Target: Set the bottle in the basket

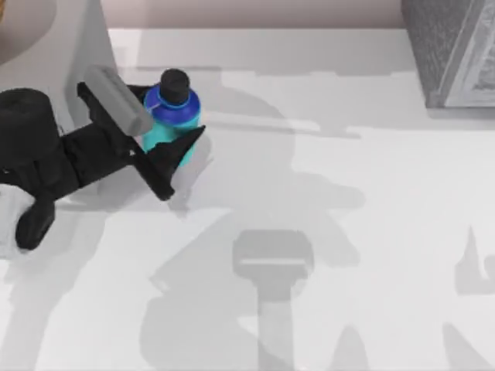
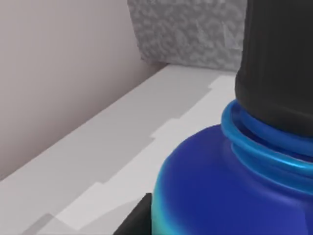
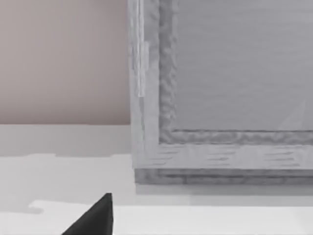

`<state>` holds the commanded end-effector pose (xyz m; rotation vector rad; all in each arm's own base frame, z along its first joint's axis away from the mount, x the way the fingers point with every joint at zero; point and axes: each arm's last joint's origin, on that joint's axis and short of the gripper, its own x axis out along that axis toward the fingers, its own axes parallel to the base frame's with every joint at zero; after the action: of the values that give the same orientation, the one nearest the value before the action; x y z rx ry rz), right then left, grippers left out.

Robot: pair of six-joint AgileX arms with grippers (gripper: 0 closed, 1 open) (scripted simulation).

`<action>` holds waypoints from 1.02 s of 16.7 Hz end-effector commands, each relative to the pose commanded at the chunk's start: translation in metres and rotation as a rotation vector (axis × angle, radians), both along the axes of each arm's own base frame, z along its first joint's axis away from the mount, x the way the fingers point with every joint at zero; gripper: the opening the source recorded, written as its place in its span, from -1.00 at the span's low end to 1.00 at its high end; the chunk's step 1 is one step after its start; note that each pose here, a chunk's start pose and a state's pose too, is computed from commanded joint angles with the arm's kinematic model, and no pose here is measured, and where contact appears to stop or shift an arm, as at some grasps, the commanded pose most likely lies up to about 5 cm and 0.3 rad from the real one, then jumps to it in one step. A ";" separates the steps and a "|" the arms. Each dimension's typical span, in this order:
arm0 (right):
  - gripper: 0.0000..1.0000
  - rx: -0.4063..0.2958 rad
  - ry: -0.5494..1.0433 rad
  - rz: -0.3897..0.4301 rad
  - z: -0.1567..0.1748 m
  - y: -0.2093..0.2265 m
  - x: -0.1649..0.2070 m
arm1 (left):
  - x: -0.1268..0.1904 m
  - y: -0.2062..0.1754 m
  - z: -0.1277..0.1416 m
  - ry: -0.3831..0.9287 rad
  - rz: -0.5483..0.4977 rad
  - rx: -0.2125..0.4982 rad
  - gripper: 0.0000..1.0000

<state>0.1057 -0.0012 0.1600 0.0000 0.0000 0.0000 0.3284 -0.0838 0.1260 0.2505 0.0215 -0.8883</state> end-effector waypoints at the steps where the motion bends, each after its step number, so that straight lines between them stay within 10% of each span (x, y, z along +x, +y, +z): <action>1: 1.00 0.000 0.000 0.000 0.000 0.000 0.000 | -0.001 0.016 0.013 -0.007 -0.008 0.024 -1.00; 8: 1.00 0.000 0.000 0.000 0.000 0.000 0.000 | -0.070 0.117 0.086 0.054 -0.021 0.079 -1.00; 17: 1.00 0.000 0.000 0.000 0.000 0.000 0.000 | -0.197 0.140 0.118 0.146 0.065 -0.113 -1.00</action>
<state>0.1057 -0.0012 0.1600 0.0000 0.0000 0.0000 0.1310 0.0562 0.2438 0.0789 0.1143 -0.8391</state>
